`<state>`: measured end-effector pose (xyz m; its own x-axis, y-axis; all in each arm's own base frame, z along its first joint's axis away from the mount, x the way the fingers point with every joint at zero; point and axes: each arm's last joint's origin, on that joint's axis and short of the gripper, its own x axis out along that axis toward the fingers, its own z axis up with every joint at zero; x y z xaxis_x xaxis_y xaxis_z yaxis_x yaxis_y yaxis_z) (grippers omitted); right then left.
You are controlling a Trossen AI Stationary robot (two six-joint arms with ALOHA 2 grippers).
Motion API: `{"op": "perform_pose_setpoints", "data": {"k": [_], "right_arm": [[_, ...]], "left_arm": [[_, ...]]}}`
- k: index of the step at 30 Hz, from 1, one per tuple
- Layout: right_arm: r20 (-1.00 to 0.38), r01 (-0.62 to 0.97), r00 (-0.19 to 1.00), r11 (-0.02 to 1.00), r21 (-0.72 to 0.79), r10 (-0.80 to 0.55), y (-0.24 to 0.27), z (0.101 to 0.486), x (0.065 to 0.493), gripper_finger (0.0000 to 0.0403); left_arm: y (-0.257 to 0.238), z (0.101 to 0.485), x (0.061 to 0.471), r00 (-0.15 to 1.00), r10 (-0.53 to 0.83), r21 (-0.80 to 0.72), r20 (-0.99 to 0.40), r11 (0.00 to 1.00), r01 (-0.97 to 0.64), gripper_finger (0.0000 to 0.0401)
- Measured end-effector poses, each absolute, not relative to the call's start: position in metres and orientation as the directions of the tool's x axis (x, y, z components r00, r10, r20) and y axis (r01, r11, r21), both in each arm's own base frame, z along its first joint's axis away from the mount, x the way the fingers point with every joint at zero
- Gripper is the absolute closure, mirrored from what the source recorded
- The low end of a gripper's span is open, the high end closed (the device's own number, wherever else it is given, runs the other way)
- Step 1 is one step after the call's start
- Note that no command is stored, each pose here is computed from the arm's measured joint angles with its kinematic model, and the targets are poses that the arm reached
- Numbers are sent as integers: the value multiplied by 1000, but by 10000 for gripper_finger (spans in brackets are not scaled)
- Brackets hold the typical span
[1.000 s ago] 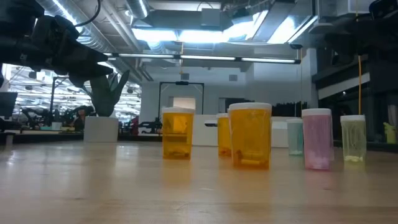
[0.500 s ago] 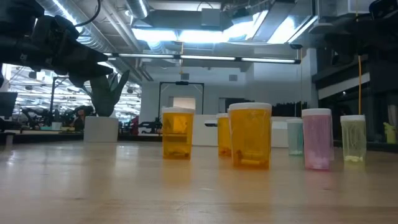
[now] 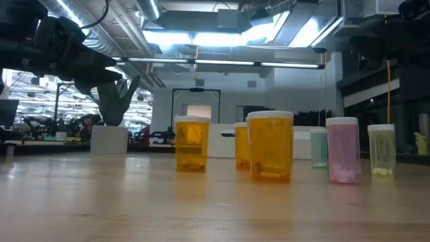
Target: Pick and place medicine bottles into bin by pill shape (circle, oval)
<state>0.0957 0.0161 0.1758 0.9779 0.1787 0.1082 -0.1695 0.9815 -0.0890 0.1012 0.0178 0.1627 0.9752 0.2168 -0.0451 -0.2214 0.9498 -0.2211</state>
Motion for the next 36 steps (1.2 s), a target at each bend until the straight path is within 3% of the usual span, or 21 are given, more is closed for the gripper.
{"op": "perform_pose_setpoints", "data": {"k": [19,27,36], "right_arm": [[110,-159,980,985,-74,167,16,176,96,196],[117,-179,981,946,272,152,15,177,96,196],[144,-188,978,934,303,150,15,179,95,196]], "left_arm": [[18,163,101,975,217,-221,-45,950,-222,164],[18,163,101,975,217,-221,-45,950,-221,164],[18,162,101,975,217,-221,-46,950,-222,164]]}}
